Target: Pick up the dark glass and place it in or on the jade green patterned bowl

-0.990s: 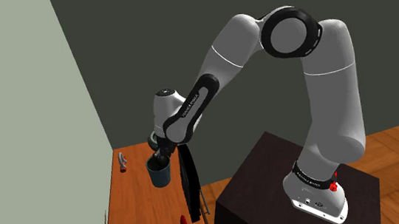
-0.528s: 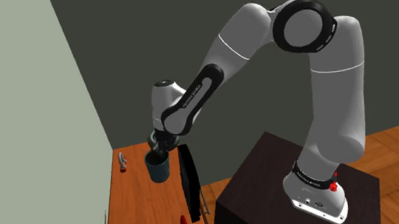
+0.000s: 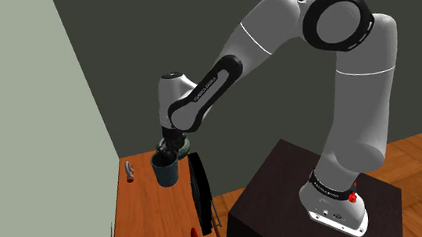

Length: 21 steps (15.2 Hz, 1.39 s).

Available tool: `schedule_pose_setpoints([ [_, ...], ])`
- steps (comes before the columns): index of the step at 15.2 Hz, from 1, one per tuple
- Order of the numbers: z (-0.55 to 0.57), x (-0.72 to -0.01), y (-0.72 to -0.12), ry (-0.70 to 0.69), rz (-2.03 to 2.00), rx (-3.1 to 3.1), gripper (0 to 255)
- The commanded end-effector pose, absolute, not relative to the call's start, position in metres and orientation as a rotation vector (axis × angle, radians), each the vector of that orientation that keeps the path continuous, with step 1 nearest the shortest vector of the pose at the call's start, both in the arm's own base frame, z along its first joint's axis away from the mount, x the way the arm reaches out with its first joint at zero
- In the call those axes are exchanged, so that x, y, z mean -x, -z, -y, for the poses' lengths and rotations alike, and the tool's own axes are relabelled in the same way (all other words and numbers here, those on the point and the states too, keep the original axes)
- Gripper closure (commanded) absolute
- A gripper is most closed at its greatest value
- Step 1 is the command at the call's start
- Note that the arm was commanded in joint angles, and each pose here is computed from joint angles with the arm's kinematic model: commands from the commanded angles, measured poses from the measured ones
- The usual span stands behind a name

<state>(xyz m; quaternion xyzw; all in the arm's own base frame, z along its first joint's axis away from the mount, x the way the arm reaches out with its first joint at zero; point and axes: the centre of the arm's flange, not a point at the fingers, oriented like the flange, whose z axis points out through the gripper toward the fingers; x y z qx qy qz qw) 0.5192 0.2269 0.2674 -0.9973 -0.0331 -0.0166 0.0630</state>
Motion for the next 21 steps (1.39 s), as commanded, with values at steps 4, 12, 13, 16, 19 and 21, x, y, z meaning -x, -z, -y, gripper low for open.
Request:
schedule_pose_setpoints([
  [4,-0.227,-0.519,-0.294,0.050,0.100,3.013,255],
  [12,-0.180,-0.564,-0.313,0.050,0.100,3.013,255],
  [13,-0.170,-0.573,-0.314,0.050,0.100,3.013,255],
  [16,-0.142,-0.600,-0.318,0.050,0.100,3.013,255],
  [19,-0.113,-0.627,-0.323,0.050,0.100,3.013,255],
  [21,-0.094,-0.645,-0.325,0.050,0.100,3.013,255],
])
